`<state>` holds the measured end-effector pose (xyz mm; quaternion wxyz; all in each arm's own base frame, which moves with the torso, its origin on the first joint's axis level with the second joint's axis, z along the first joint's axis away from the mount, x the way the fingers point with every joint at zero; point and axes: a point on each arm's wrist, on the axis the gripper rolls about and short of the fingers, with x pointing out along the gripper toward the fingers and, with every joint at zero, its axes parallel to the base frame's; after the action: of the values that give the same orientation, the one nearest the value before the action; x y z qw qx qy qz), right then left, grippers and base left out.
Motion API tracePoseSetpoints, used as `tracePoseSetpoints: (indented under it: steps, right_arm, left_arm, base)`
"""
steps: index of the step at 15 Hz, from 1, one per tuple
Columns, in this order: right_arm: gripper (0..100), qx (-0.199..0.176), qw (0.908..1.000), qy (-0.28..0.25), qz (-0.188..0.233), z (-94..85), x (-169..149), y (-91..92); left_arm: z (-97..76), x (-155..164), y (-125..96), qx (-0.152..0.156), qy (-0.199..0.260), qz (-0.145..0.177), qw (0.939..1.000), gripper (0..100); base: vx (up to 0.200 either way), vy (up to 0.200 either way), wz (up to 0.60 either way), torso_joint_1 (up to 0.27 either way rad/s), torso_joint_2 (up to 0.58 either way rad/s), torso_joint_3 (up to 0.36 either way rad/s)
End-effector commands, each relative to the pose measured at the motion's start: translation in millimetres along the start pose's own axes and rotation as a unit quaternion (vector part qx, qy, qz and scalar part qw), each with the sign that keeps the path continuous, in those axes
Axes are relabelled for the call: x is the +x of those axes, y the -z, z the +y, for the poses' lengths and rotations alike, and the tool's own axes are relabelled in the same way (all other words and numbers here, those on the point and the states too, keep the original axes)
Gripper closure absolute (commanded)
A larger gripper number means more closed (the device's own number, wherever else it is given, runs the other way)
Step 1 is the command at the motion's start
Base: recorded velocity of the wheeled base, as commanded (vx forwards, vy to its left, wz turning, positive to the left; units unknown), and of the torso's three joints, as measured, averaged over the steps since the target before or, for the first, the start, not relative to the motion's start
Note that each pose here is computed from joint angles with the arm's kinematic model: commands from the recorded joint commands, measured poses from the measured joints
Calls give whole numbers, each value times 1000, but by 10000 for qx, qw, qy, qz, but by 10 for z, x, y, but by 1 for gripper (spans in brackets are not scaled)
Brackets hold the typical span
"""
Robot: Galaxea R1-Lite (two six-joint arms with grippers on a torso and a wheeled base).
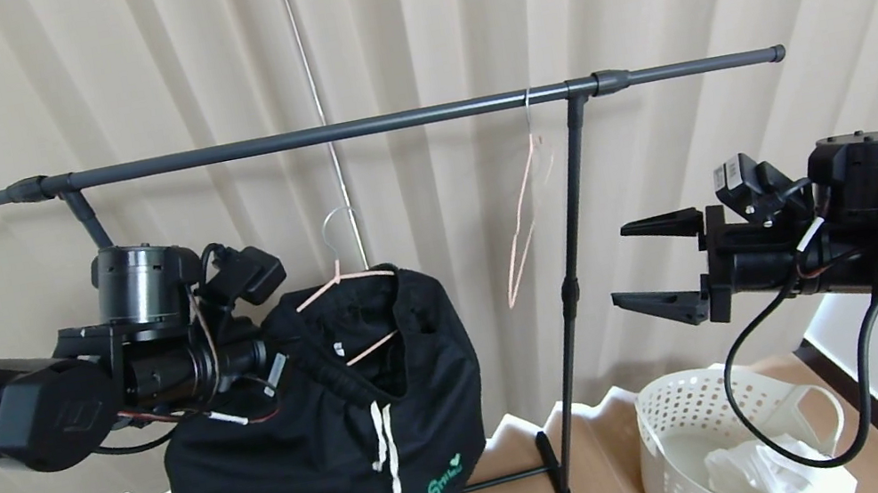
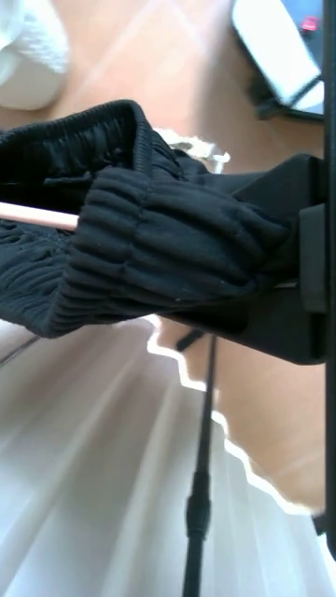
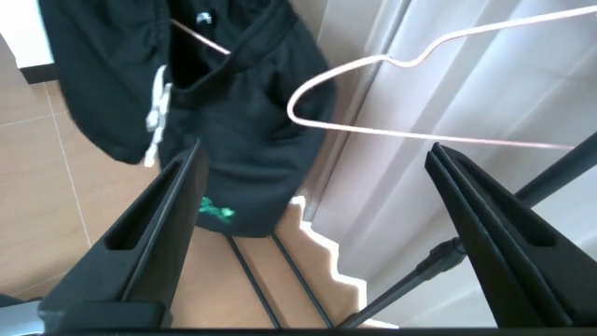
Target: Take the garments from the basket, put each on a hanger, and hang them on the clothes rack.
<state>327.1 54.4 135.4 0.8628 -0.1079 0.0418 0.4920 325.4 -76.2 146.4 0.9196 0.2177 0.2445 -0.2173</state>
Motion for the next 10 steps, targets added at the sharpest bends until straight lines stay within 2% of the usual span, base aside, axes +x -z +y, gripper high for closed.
tracePoseSetpoints:
  steps: [1,3,6,10]
  right_arm:
    - [0,2,10000,-3,1,0,2,3]
    - [0,13,10000,-7,10,-2,6,13]
    - [0,7,10000,-5,6,-1,4,8]
    - [0,2,10000,-3,1,-4,5,5]
  left_arm:
    - [27,276,30,-200,-62,-115,9997,100]
    - [122,510,-78,-342,-290,-516,9977,100]
    - [228,698,-300,-666,-748,-764,9920,100]
    - [281,721,-525,-1139,-739,-1204,9834,100]
  base:
    - [0,0,0,0,0,0]
    - [0,0,0,0,0,0]
    - [0,0,0,0,0,0]
    - [0,0,0,0,0,0]
